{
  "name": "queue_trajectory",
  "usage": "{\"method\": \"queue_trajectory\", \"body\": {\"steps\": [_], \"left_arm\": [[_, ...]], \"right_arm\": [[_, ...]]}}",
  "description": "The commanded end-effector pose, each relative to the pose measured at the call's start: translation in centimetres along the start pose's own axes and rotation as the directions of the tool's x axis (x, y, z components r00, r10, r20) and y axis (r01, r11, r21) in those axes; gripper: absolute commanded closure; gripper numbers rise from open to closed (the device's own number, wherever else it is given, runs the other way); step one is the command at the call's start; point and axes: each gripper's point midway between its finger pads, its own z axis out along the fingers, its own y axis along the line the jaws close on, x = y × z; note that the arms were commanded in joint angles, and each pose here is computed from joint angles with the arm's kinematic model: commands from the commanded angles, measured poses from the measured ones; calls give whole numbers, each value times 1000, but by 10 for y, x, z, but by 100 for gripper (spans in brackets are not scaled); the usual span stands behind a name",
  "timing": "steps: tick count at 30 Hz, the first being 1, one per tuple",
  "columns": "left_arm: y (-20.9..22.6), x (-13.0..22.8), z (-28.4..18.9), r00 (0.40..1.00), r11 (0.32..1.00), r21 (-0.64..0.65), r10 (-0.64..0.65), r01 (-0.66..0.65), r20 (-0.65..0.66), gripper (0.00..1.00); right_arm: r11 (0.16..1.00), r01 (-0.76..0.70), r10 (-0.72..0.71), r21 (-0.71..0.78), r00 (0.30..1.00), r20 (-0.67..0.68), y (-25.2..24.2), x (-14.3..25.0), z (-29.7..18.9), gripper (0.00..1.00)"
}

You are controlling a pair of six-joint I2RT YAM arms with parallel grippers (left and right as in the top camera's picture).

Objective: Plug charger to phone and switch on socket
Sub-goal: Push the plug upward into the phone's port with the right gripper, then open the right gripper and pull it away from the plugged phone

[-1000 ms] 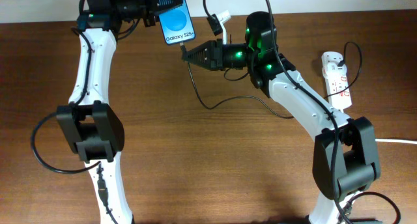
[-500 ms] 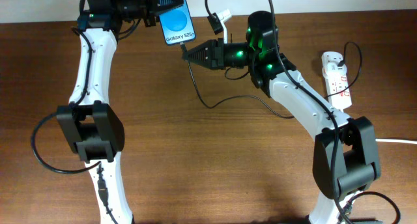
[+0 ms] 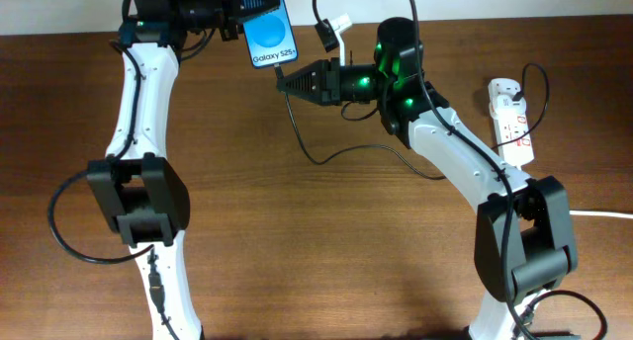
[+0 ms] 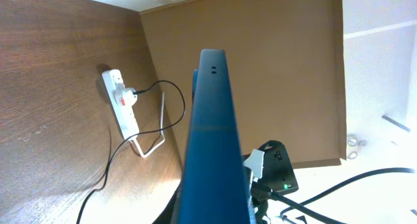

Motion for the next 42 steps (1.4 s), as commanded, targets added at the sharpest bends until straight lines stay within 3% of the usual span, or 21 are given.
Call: {"method": "queue_trajectory", "body": {"steps": [1, 14, 18, 24, 29, 34, 38, 42], "left_arm": [[-7, 13, 21, 998, 999, 30, 16, -14, -64, 100], [-8, 16, 28, 997, 999, 34, 30, -27, -78, 100], [-7, 13, 22, 997, 999, 31, 28, -26, -65, 100], [-6, 11, 17, 997, 998, 30, 51, -50, -56, 100], [-9, 20, 15, 974, 977, 78, 207, -201, -88, 100], [24, 32, 19, 968, 971, 70, 233, -227, -92, 100], [82, 31, 24, 991, 987, -100, 127, -129, -33, 100], [147, 45, 31, 995, 926, -365, 100, -101, -21, 100]], "right_arm": [[1000, 26, -27, 10, 999, 33, 0, -9, -3, 96], [999, 16, -18, 29, 997, 71, -6, -19, -13, 96], [1000, 13, -14, 20, 998, 56, -5, -16, -14, 60], [999, 33, -33, 4, 999, 38, -4, -16, -22, 54], [999, 42, -43, 15, 996, 81, -13, -34, -66, 47], [997, 61, -66, 48, 990, 126, -25, -47, -102, 44], [990, 20, -38, 141, 991, 130, -52, -37, -101, 38], [932, -82, 44, 352, 993, 113, -104, -7, -110, 37]]}}
